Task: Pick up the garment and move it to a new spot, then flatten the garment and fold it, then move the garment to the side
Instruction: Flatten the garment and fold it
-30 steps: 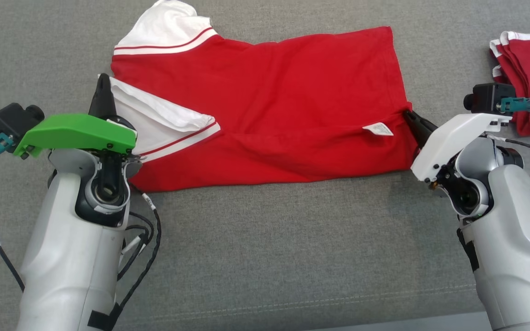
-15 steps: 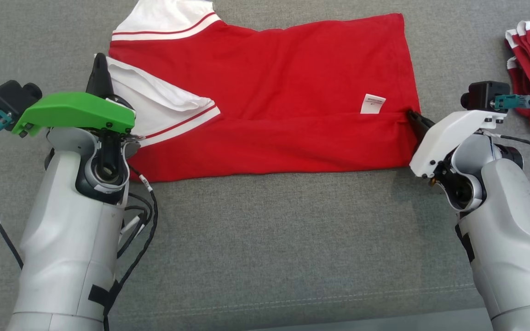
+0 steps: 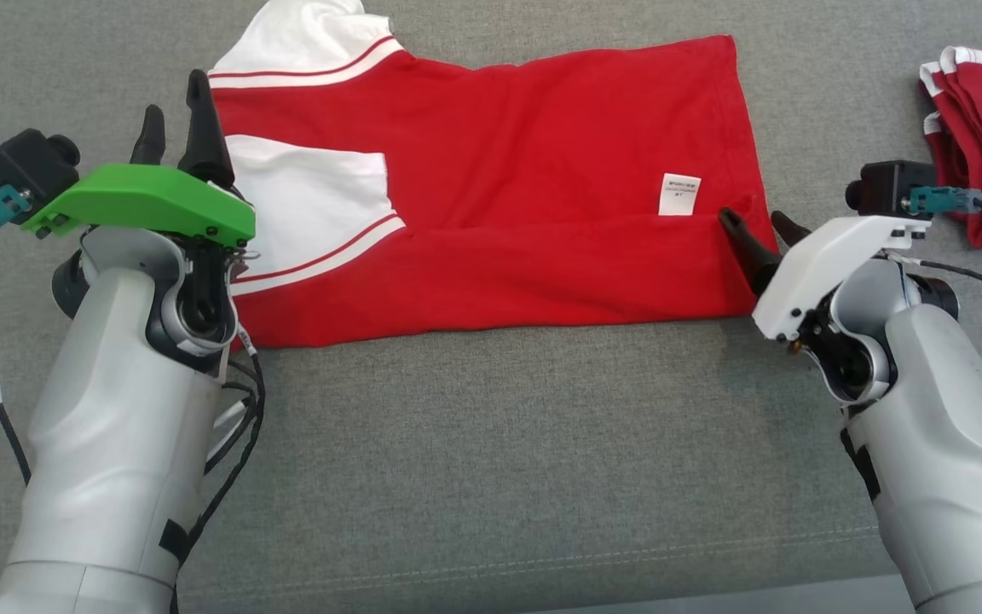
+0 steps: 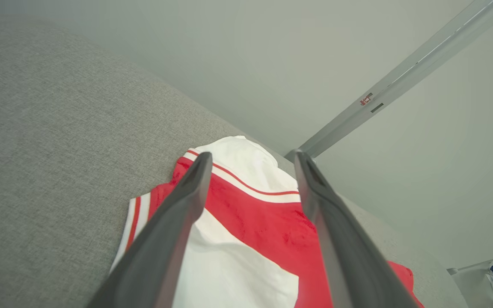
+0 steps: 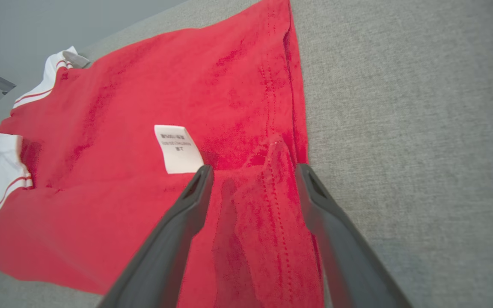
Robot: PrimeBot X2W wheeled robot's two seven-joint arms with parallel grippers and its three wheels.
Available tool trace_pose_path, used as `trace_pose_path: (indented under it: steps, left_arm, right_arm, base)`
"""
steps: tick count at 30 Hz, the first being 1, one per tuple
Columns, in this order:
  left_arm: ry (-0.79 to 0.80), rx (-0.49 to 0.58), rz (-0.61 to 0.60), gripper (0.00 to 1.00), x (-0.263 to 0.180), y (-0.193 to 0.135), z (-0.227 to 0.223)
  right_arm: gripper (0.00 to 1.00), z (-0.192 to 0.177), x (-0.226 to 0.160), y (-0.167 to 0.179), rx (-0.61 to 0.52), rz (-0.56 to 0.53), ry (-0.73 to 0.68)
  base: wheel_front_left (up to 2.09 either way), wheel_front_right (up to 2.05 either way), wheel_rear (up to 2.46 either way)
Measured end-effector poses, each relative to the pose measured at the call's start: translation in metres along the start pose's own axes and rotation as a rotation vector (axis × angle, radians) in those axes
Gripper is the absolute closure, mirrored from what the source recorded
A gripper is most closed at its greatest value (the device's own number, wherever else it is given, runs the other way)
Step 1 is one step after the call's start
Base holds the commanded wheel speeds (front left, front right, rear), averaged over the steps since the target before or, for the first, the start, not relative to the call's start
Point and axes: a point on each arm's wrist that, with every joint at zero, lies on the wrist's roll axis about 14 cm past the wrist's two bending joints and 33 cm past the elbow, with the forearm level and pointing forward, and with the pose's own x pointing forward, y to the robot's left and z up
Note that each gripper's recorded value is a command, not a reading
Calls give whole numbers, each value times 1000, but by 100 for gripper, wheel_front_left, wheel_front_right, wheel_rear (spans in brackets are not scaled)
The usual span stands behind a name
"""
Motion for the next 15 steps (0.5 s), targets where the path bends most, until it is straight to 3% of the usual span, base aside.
trace_pose_path:
  steps: [15]
  left_arm:
    - [122, 287, 88, 0, -77, 55, -41]
  right_arm:
    - [0, -4, -57, -21, -57, -57, -98]
  base:
    - [0, 0, 0]
